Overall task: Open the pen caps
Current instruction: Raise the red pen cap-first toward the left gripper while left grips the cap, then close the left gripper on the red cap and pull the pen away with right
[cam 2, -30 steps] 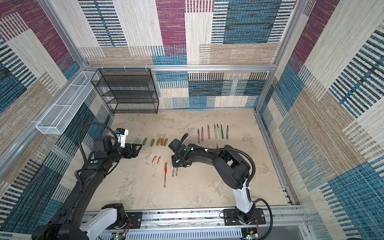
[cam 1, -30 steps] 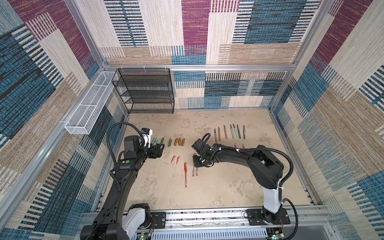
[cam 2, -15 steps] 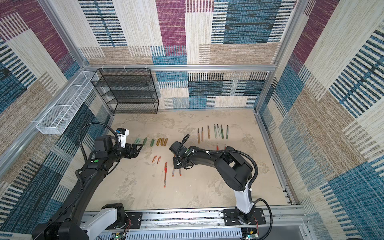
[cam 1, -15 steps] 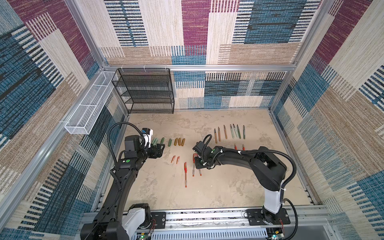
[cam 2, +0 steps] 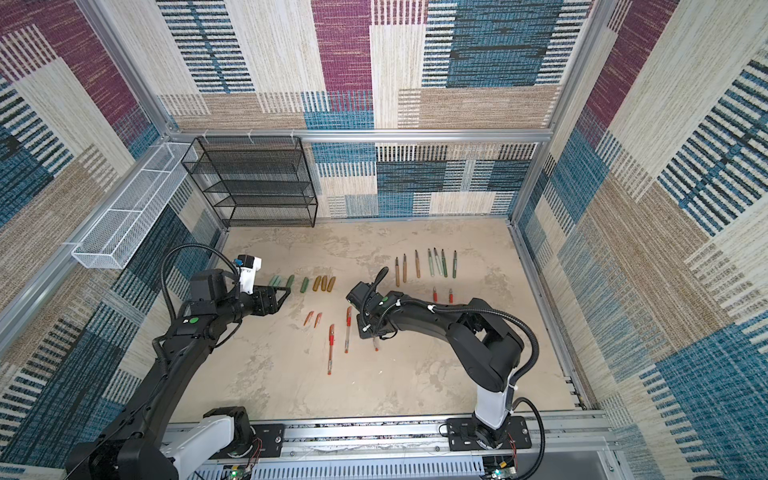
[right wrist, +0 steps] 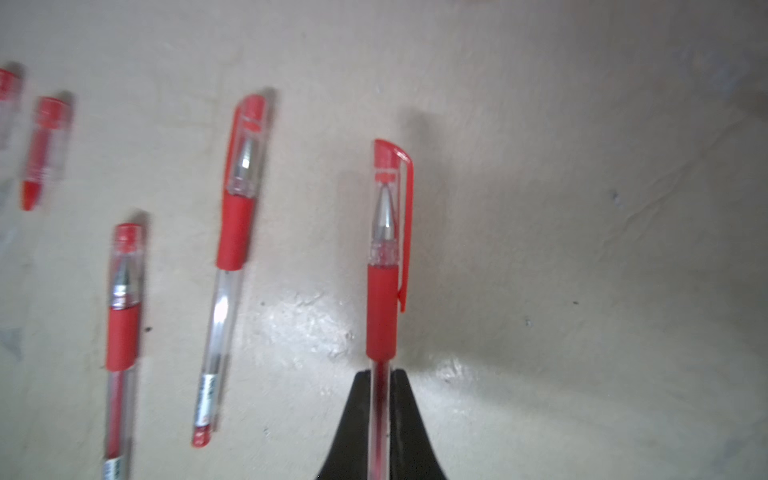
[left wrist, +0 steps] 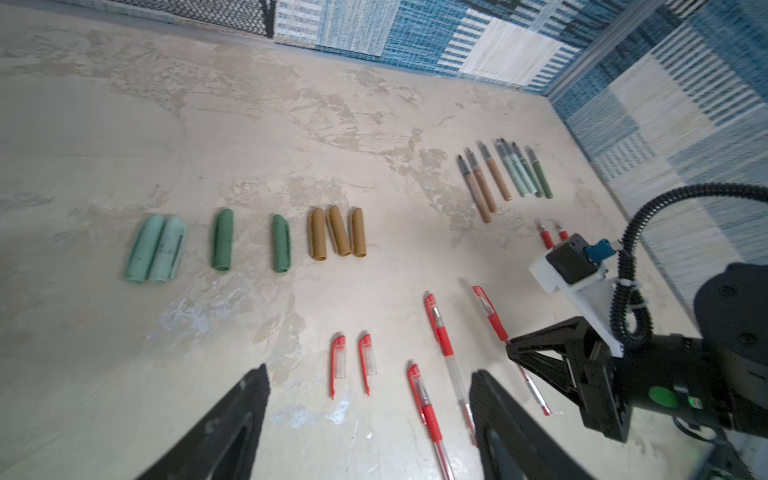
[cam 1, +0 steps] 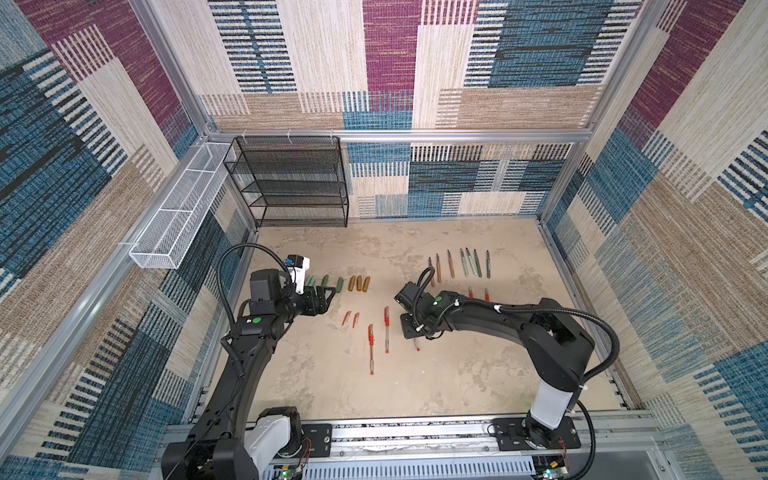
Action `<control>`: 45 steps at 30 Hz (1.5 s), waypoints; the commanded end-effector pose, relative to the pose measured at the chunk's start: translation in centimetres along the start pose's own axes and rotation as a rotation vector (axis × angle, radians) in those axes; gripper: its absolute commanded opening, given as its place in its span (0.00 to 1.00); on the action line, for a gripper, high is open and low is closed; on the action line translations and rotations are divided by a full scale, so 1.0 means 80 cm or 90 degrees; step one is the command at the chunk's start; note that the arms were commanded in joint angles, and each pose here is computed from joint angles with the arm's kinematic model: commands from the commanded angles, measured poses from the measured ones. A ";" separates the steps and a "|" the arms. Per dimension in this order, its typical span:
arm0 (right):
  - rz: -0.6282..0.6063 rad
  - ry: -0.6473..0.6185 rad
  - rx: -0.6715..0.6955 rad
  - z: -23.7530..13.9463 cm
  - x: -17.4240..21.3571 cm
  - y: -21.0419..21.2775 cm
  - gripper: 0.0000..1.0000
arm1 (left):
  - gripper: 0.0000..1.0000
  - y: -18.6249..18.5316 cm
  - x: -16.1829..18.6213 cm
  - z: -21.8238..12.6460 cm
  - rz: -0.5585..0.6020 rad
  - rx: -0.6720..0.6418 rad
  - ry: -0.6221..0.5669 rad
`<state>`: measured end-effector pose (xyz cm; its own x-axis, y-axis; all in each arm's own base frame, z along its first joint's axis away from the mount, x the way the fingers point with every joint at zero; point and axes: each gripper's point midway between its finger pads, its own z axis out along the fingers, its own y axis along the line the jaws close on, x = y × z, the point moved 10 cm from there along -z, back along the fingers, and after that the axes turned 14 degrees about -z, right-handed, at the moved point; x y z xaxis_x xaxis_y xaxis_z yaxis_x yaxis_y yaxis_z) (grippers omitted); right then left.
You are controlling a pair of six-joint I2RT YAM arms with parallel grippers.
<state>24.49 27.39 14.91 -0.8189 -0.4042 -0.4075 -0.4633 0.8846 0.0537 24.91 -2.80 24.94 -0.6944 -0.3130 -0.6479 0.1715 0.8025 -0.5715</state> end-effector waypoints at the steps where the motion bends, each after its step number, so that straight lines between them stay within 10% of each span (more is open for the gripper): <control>1: -0.001 -0.105 -0.052 -0.028 -0.026 0.009 0.04 | 0.78 -0.015 -0.001 0.000 -0.016 0.105 0.010; 11: -0.082 -0.320 -0.193 -0.090 -0.058 0.063 0.03 | 0.74 -0.021 0.005 0.006 -0.060 0.175 0.024; 23: -0.177 -0.340 -0.258 -0.086 -0.075 0.135 0.03 | 0.68 -0.030 0.011 0.017 -0.107 0.195 0.047; 32: -0.216 -0.347 -0.277 -0.086 -0.069 0.159 0.02 | 0.40 -0.020 0.009 0.024 -0.140 0.150 0.032; 37: -0.216 -0.333 -0.261 -0.081 -0.069 0.158 0.02 | 0.00 -0.020 0.007 0.021 -0.145 0.138 0.031; 45: -0.230 -0.327 -0.259 -0.069 -0.071 0.164 0.30 | 0.00 -0.021 0.007 0.019 -0.145 0.146 0.030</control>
<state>21.00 39.41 22.88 -0.3941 -0.4031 -0.8259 -0.8362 0.5303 0.1401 25.24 -5.07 24.24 -0.7729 -0.4456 -0.4518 0.1326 0.5829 -0.8017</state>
